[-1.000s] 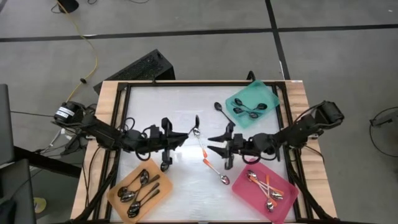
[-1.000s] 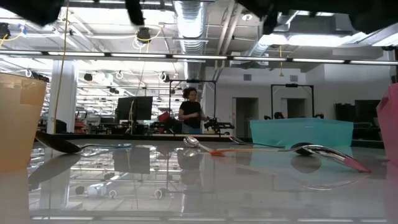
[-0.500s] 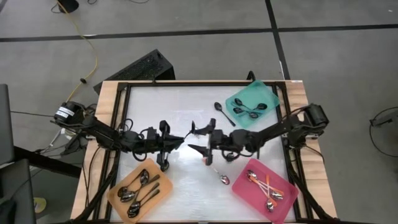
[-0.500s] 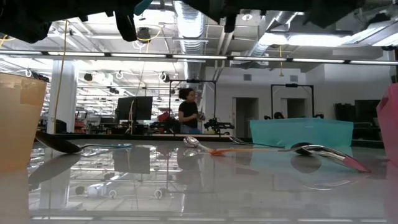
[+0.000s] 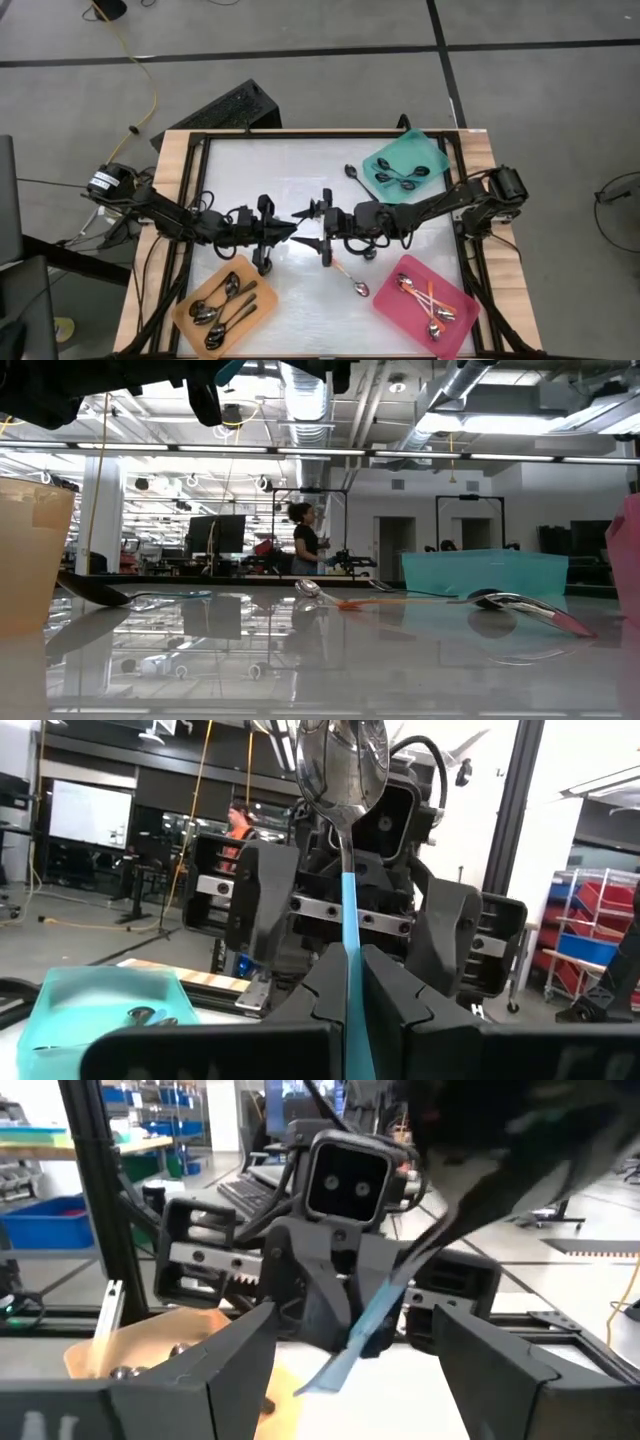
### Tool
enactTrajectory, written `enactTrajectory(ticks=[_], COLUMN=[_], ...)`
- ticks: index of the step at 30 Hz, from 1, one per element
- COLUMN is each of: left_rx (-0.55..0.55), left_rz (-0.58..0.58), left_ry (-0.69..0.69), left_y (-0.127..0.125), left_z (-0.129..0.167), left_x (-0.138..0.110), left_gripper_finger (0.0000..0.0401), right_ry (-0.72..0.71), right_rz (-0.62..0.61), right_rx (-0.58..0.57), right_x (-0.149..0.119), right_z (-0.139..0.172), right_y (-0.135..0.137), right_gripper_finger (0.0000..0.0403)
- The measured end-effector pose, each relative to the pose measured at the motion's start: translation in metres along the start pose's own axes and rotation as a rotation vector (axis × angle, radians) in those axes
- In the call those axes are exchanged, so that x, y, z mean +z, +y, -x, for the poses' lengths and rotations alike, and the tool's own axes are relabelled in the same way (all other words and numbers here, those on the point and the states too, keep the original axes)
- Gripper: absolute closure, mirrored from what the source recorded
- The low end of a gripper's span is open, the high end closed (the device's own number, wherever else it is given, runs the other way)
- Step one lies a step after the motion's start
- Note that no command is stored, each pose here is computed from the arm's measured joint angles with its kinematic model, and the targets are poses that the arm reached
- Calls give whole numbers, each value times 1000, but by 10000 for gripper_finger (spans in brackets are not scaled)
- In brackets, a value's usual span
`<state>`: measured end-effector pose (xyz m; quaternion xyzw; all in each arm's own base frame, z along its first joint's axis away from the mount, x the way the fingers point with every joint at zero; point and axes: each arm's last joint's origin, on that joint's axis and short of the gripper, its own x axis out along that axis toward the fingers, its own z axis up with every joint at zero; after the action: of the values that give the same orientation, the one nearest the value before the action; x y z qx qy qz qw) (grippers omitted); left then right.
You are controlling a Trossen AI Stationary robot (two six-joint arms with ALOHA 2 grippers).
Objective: Sort silverware by color (type)
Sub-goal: Put the blue spoon into the blue bin
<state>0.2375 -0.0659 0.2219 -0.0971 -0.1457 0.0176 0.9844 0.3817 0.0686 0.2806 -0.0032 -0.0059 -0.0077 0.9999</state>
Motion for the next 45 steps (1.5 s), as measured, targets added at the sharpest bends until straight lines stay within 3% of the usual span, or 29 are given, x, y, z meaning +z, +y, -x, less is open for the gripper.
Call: enactTrajectory(ticks=[7, 19, 31, 37, 45], left_rx=[-14, -18, -16, -15, -9], left_rz=[-5, -6, -8, -8, 0], left_ry=[16, 0, -6, -6, -6], left_y=[0, -1, 0, 0, 0], left_z=[0, 0, 0, 0, 0], left_x=[-2, 0, 1, 1, 1], left_gripper_finger=[401, 401, 401, 401, 401], right_ry=[7, -38, -42, -29, 6], right_rz=[13, 68, 55, 42, 42], right_rx=[3, 16, 5, 14, 21], right_x=[2, 42, 39, 36, 33], right_z=[1, 27, 24, 22, 22], right_y=[0, 0, -3, -7, -9], right_gripper_finger=[117, 117, 124, 189, 356])
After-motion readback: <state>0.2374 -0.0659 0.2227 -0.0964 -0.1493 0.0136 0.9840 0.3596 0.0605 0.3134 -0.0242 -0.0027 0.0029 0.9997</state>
